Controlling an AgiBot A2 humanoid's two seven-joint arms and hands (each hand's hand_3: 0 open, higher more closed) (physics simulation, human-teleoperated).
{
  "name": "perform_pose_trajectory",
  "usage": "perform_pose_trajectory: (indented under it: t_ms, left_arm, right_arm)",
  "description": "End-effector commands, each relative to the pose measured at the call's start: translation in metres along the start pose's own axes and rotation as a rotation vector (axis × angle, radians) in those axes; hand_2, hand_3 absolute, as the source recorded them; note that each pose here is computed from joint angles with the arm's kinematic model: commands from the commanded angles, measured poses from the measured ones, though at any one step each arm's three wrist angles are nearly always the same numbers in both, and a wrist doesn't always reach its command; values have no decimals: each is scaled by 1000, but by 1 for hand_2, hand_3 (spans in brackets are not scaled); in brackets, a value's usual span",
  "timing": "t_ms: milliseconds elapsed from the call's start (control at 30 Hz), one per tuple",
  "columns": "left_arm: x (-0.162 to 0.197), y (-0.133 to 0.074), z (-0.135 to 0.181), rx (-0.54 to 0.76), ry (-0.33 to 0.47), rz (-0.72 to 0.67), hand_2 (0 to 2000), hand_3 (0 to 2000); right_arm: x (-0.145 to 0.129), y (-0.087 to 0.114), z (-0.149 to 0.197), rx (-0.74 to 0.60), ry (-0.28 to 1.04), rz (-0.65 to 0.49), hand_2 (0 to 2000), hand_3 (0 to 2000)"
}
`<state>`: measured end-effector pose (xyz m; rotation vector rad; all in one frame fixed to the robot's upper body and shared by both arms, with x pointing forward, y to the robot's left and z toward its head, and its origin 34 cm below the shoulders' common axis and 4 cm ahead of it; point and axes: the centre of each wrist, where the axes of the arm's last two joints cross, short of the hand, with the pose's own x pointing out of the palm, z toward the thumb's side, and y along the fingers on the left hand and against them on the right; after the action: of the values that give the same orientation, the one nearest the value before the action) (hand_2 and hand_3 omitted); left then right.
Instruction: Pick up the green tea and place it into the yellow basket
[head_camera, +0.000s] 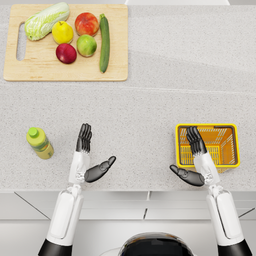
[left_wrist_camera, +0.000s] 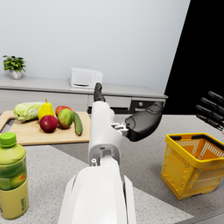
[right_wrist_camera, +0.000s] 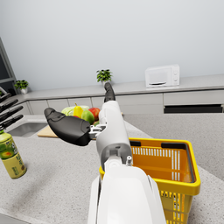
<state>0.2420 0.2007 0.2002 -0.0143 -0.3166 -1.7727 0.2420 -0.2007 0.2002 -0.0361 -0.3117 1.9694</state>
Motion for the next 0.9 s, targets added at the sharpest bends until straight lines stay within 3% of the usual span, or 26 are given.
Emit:
perform_pose_trajectory:
  t_ms: [33,400,500,600,800,900]
  left_arm:
    - [0,0,0,0,0,0,0,0]
    - [4,0,-7,-28,-2,-16,0,0]
    - [-4,13,26,180,-12,-33,0,0]
    - [-21,15,41,263,-5,13,0,0]
    - [-67,2,70,377,287,240,0,0]
    - [-101,-8,70,354,352,393,0,0]
  right_arm:
    - [0,0,0,0,0,0,0,0]
    - [4,-1,-7,27,-8,17,0,0]
    - [2,-9,24,-171,-8,-65,0,0]
    - [-16,-10,44,-276,6,-159,0,0]
    - [-49,6,64,-340,297,-364,0,0]
    - [-57,13,49,-269,349,-415,0,0]
